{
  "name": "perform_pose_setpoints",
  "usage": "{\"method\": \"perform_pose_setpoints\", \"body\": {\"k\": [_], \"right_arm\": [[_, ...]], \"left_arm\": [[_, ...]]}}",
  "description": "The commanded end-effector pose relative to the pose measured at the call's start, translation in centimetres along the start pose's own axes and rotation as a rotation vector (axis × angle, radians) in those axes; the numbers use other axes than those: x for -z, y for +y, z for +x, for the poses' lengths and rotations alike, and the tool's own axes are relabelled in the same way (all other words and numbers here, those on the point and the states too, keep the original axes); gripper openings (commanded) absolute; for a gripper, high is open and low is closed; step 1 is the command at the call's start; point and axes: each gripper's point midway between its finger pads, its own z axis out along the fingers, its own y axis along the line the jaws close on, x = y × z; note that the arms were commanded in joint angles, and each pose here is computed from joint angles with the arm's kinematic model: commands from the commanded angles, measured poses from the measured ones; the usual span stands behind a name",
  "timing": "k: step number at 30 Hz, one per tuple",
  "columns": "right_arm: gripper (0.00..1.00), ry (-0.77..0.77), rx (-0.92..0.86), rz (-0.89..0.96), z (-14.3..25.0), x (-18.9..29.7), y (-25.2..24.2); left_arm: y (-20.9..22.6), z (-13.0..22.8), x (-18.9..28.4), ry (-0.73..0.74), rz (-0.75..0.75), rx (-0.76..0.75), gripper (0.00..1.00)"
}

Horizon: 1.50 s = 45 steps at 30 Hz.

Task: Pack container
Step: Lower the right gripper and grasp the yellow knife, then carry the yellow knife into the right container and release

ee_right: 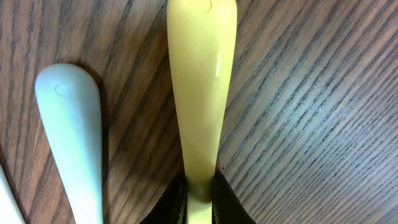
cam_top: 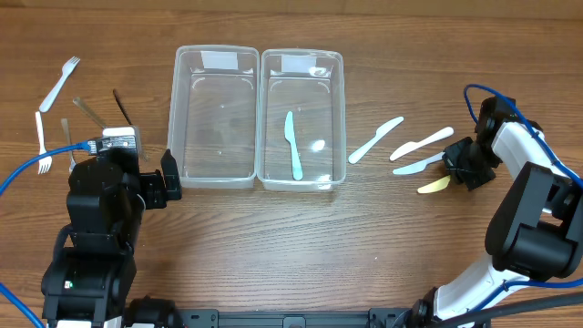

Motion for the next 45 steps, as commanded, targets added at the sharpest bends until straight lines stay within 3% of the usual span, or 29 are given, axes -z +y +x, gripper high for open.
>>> {"method": "perform_pose_setpoints", "body": {"k": [1,8,18,22,28,29,36,45], "right_arm": [[0.04,0.012,0.004,-0.003,0.5,-0.5,0.0],[0.04,-0.01,0.062,-0.019,-0.2,0.7,0.5],[0.04,-0.168,0.211,-0.134,-1.8,11.7,4.0],[0.04,-0.229,0.405,-0.212,1.8,17.0,8.0],[0.04,-0.262,0.716,-0.335,11.9,21.2,14.3],[0.04,-0.257,0.803,-0.363,15.3,21.4,15.7],[0.04,-0.204,1.103,-0.37,24.1,18.9,18.2],[0.04,-0.064,1.302,-0.346,27.9,12.7,20.2]], "left_arm": [[0.1,-1.2,0.6,-0.031,0.006,0.031,1.0],[0.1,-1.2,0.6,-0.031,0.006,0.031,1.0],[0.1,-1.2,0.6,-0.031,0.006,0.031,1.0],[0.1,-1.2,0.6,-0.031,0.006,0.031,1.0],[0.1,-1.2,0.6,-0.031,0.006,0.03,1.0],[0.1,-1.2,0.6,-0.031,0.006,0.031,1.0],[0.1,-1.2,0.6,-0.031,0.006,0.031,1.0],[0.0,-1.2,0.6,-0.03,0.007,0.031,1.0]]}}
